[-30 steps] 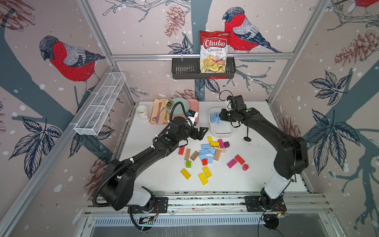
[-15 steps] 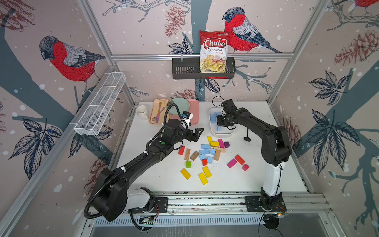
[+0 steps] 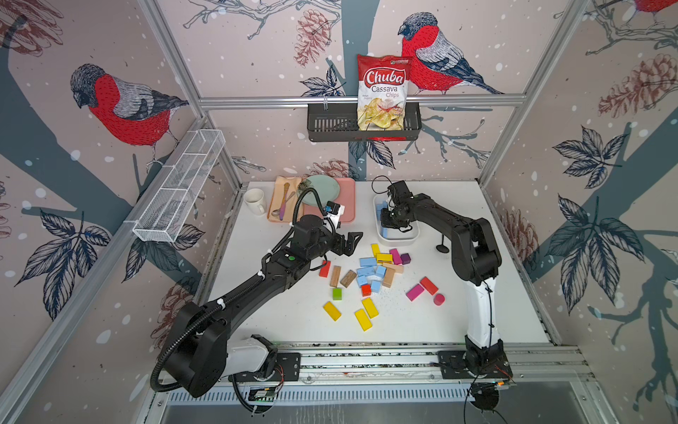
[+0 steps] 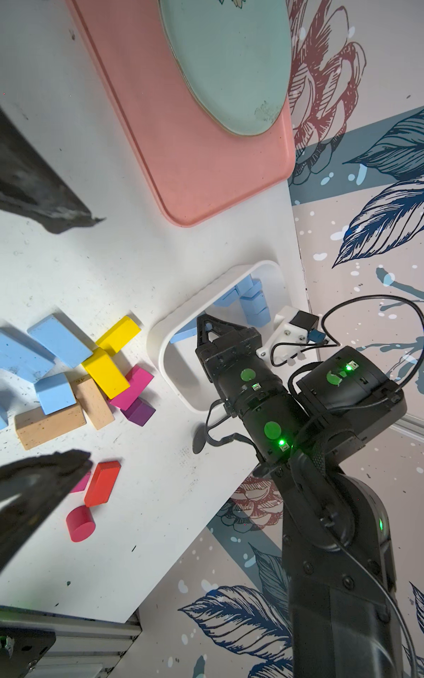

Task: Pick out the blue building blocks
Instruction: Place the building block in the storage box.

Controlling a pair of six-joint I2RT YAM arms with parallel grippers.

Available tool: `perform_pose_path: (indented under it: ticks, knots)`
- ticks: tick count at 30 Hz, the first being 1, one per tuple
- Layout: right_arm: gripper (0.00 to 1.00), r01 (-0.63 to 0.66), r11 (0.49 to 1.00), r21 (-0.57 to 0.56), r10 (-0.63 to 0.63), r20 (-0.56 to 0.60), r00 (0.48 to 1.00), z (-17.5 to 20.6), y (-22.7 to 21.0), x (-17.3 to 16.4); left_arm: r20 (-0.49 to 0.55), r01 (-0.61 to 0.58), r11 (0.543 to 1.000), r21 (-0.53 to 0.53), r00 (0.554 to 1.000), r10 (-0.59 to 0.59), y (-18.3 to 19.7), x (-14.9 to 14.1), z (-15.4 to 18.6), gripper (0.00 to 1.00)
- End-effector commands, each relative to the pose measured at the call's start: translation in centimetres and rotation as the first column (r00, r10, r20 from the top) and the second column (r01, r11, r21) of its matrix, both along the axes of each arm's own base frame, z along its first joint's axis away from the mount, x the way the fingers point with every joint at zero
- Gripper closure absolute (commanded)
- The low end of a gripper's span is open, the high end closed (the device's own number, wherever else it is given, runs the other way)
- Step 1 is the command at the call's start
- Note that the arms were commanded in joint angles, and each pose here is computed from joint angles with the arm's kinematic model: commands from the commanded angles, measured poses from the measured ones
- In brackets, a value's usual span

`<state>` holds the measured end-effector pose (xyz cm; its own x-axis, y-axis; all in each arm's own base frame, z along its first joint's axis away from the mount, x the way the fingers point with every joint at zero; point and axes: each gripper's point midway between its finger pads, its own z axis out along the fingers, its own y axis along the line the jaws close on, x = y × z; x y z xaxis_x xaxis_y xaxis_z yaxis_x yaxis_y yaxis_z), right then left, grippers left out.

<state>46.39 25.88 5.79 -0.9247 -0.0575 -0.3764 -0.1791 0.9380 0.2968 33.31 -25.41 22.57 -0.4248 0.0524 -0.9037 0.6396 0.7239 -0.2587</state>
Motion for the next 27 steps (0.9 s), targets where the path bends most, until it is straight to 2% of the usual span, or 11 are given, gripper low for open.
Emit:
perform_pose_path:
  ticks: [1,12,21,27]
  knots:
    - [0.78,0.001,1.000,0.016,0.000,-0.008,1.000,-0.2,0.5,0.2,0.036,-0.006,1.000,-0.010,0.999,0.007,0.1,0.3,0.7,0.04]
    - [0.61,0.018,0.998,0.059,-0.017,-0.016,1.000,0.0,1.0,0.7,0.035,-0.008,1.000,-0.013,0.999,0.009,0.1,0.4,0.6,0.04]
    - [0.48,0.035,0.993,0.109,-0.045,0.090,0.995,5.4,0.1,1.0,0.043,-0.040,0.999,-0.013,0.998,0.040,0.9,0.3,1.3,0.04]
    - [0.35,0.068,0.990,0.127,-0.093,0.208,0.974,10.2,-1.8,0.7,0.076,-0.055,0.997,-0.047,0.995,0.059,1.6,-0.1,3.0,0.04]
